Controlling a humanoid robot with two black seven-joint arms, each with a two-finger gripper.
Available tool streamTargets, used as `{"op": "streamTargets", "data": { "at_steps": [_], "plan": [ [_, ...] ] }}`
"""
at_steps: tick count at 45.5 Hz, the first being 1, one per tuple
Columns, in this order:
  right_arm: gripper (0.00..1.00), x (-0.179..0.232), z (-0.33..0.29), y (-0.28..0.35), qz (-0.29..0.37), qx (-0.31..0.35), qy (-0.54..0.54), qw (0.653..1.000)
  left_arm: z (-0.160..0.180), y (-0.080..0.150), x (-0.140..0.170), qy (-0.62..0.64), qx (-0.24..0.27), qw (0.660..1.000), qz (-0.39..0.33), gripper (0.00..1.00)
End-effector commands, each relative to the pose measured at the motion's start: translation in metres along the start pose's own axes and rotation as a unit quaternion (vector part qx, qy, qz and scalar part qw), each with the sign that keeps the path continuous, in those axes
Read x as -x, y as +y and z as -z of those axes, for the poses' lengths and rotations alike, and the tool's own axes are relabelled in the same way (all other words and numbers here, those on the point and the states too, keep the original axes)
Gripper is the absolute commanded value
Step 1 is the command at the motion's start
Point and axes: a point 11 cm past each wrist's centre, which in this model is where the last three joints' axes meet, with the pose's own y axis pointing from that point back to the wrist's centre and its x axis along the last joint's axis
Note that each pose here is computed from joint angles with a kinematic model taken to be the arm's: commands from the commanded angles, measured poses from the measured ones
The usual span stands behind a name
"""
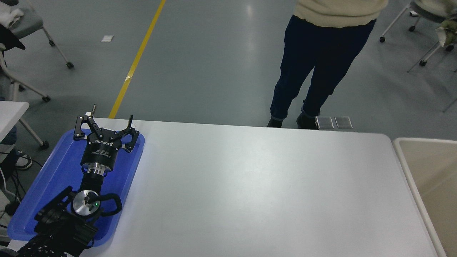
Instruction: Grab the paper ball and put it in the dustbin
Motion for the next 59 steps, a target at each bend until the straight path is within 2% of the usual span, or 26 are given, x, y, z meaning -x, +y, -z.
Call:
{"op": "streamTargets", "data": {
  "at_steps": [1,4,9,11,22,34,49,50,51,53,54,56,59],
  "plan": [
    [0.0,0.041,-0.073,-0.062,0.002,0.056,-0.084,0.995,0.0,0.0,0.0,0.0,0.0,1.0,0.0,1.0],
    [0.0,0.055,-0.073,-0.085,0.001,0.063,-0.096,0.993,0.0,0.0,0.0,0.0,0.0,1.0,0.0,1.0],
    [0.0,0.073,-0.068,-0.121,-0.04,0.075,-0.117,0.989,0.0,0.0,0.0,0.0,0.0,1.0,0.0,1.0],
    [0.0,0.092,-0.053,-0.147,-0.051,0.067,-0.131,0.988,0.0,0.0,0.0,0.0,0.0,1.0,0.0,1.0],
    [0.0,0.14,-0.004,-0.203,-0.103,0.065,-0.232,0.965,0.0,0.0,0.0,0.0,0.001,1.0,-0.001,1.0],
    [0.0,0.167,0.044,-0.23,-0.12,0.037,-0.337,0.933,0.0,0.0,-0.001,0.0,0.001,1.0,-0.002,1.0],
    [0.0,0.173,0.061,-0.236,-0.129,0.017,-0.387,0.913,-0.001,0.0,-0.001,0.001,0.002,1.0,-0.002,1.0],
    [0.08,0.173,0.061,-0.236,-0.13,0.017,-0.387,0.913,-0.001,0.0,-0.001,0.001,0.002,1.0,-0.002,1.0],
    [0.27,0.173,0.06,-0.236,-0.13,0.017,-0.387,0.913,-0.001,0.0,-0.001,0.001,0.002,1.0,-0.002,1.0],
    [0.79,0.171,0.058,-0.235,-0.135,0.017,-0.389,0.911,-0.001,0.0,-0.001,0.001,0.002,1.0,-0.002,1.0],
    [0.92,0.17,0.058,-0.235,-0.136,0.017,-0.392,0.91,-0.001,0.0,-0.001,0.001,0.002,1.0,-0.002,1.0],
    [1.0,0.17,0.057,-0.234,-0.138,0.015,-0.398,0.907,-0.001,0.0,-0.001,0.001,0.002,1.0,-0.002,1.0],
    [1.0,0.169,0.054,-0.233,-0.139,0.016,-0.401,0.905,-0.001,0.0,-0.001,0.001,0.002,1.0,-0.002,1.0]
  ]
}}
